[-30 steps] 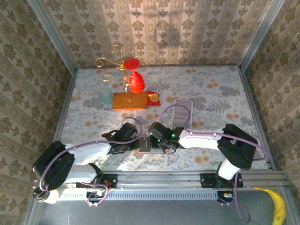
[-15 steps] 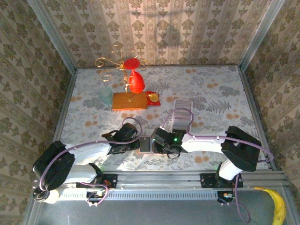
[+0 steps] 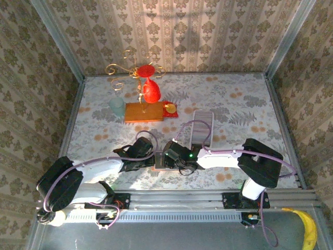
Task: Put the credit cards into the card holder
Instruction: Flip over the card slot in the card holder.
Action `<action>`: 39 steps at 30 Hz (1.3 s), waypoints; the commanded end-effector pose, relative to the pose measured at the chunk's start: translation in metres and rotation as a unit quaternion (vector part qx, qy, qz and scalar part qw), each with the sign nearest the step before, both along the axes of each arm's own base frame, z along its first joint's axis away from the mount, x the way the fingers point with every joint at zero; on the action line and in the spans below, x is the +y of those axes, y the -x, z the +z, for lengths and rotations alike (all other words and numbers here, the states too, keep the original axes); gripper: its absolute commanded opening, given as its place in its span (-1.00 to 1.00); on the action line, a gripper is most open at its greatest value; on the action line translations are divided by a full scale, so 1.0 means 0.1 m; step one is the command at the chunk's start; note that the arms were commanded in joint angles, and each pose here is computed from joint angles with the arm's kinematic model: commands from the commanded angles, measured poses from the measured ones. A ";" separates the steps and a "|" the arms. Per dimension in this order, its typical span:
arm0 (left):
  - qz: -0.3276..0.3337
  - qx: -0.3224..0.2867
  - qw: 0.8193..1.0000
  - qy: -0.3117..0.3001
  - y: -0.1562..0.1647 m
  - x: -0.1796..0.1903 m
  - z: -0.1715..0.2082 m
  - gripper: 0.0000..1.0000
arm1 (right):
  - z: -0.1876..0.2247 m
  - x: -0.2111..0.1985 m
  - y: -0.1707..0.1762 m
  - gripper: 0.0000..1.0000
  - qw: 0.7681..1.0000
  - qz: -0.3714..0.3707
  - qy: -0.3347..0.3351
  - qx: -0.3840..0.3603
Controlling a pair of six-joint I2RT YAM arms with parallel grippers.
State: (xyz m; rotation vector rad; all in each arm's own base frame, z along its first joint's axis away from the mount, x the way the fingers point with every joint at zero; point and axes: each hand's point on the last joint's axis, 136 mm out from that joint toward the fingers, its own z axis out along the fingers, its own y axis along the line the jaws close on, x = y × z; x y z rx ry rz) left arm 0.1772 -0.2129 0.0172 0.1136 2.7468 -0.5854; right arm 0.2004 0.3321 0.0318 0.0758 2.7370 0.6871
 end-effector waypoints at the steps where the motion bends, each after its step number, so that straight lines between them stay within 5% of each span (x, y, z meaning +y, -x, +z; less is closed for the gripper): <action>1: -0.010 0.046 0.999 -0.014 0.24 0.07 -0.20 -0.75 | 0.03 0.16 0.00 0.00 0.999 -0.007 -0.038 0.005; 9: -0.003 0.052 0.999 -0.003 0.28 0.08 -0.23 -0.78 | 0.21 0.34 -0.08 -0.03 0.991 -0.028 -0.129 -0.014; 29: 0.027 0.030 0.999 -0.006 0.33 0.30 -0.17 -0.80 | 0.24 0.53 -0.11 -0.08 0.983 -0.034 -0.181 -0.002; 39: 0.091 -0.024 0.994 -0.049 0.23 0.70 0.02 -0.54 | 0.31 0.63 -0.12 -0.08 0.980 -0.027 -0.198 -0.005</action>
